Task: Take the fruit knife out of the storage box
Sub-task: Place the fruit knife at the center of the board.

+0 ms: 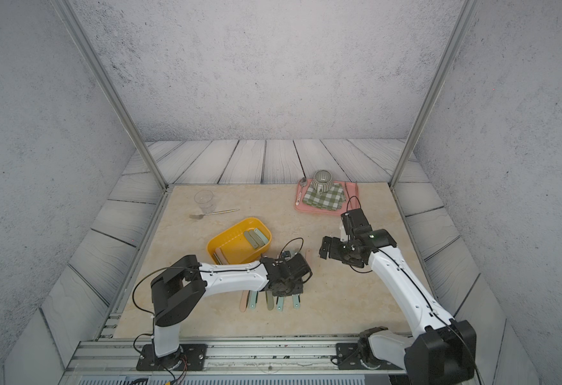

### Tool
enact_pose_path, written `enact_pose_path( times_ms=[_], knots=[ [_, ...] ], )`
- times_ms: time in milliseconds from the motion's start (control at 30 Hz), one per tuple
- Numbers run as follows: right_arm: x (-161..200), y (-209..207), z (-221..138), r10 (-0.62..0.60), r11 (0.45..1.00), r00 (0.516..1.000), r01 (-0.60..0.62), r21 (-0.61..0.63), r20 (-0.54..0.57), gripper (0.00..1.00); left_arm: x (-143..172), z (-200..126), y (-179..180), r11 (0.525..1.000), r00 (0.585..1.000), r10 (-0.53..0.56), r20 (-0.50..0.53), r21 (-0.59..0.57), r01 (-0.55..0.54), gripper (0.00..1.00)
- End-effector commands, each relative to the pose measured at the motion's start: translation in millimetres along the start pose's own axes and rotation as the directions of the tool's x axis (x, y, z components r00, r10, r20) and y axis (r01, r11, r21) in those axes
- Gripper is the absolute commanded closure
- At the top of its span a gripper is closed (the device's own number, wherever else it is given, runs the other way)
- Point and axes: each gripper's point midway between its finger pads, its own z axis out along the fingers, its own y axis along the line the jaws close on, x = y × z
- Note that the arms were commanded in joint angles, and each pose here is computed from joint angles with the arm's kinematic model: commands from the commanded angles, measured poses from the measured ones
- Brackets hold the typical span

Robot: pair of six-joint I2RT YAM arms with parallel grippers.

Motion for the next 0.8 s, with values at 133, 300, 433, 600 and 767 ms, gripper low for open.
enact_pose_path(
  times_ms=[133,300,433,600,767],
  knots=[
    [-1.3,1.5,-3.0,-0.002,1.000,1.000,0.002,-0.013,0.010,0.01,0.6,-0.3,7.4,0.999,0.999,0.035,0.005,-0.042,-0.035,0.66],
    [-3.2,2.9,-4.5,-0.007,1.000,1.000,0.007,-0.016,0.015,0.01,-8.4,-13.2,-1.2,0.998,0.997,0.065,0.036,-0.026,-0.064,0.62],
    [-3.7,4.4,-4.9,-0.009,1.000,1.000,0.009,-0.023,0.015,0.01,-19.8,-31.3,-6.8,0.996,0.993,0.091,0.077,-0.024,-0.089,0.58],
    [-3.6,7.9,-4.7,-0.014,0.999,1.000,0.014,-0.041,0.012,0.01,-37.3,-62.0,-9.5,0.992,0.979,0.128,0.156,-0.029,-0.125,0.47],
    [-4.3,10.9,-4.8,-0.017,0.998,1.000,0.018,-0.058,0.011,0.01,-56.6,-95.7,-2.1,0.983,0.954,0.178,0.241,-0.092,-0.160,0.38]
  ],
)
